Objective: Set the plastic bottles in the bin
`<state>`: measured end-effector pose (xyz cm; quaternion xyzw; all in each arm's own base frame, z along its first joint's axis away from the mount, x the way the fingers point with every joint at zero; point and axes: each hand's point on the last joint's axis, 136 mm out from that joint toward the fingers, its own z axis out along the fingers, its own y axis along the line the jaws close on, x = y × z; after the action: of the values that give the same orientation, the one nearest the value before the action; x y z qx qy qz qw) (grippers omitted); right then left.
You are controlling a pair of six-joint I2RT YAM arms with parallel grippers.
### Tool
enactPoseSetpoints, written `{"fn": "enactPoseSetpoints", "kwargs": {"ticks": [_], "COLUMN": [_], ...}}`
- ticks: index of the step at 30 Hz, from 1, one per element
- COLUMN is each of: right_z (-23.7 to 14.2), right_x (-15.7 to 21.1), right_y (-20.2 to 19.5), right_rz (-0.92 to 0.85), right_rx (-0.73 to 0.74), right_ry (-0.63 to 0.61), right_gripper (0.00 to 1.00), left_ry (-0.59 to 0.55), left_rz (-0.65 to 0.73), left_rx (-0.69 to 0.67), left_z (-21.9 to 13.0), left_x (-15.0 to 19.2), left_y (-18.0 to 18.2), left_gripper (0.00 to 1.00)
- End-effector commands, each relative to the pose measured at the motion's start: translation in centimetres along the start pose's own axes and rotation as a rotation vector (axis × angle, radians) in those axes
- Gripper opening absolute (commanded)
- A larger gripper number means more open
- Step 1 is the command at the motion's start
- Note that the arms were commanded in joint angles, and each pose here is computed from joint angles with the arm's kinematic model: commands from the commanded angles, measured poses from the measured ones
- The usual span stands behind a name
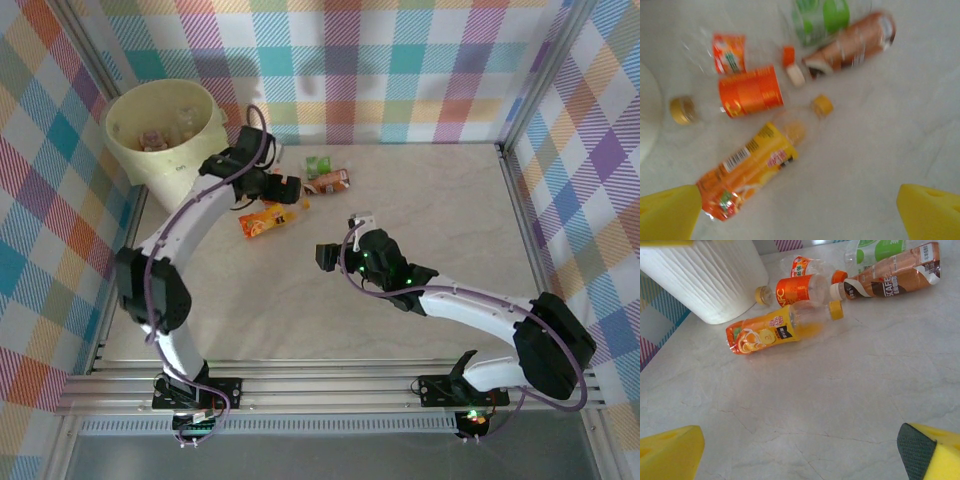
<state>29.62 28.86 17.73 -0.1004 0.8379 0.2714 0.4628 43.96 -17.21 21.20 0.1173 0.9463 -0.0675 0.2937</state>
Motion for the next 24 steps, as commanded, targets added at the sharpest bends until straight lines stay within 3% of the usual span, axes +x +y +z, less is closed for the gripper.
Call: {"fn": "enactPoseSetpoints", "kwargs": {"ticks": [1, 12, 18, 24], "right_z": [0.2, -0.2, -0.4, -0.3], "right_x": [-0.9, -0.2, 0.0, 0.1], "right_y": [0.3, -0.6, -0.9, -1.0], "right_rz": [0.015, 0.029, 0.038, 0.035], "right_rx": [0.016, 0.053, 0.065, 0.071], "right_ry": [-0.01, 0.011, 0.012, 0.019], "right_gripper": [1.0, 1.0, 1.0, 1.0], "left_ry": [0.175, 0.265, 0.337, 0.348], "left_rz": [0.006, 0.228, 0.261, 0.265], "left_rx": [0.069, -0.139, -0.028, 0.078], "left_z": [1.6, 10.0, 13.2, 12.4], "left_x": [2.7, 3.2, 5.4, 6.4], "left_y": [-1.7, 2.1, 1.1, -0.8], "left_gripper": [1.0, 1.0, 1.0, 0.99]}}
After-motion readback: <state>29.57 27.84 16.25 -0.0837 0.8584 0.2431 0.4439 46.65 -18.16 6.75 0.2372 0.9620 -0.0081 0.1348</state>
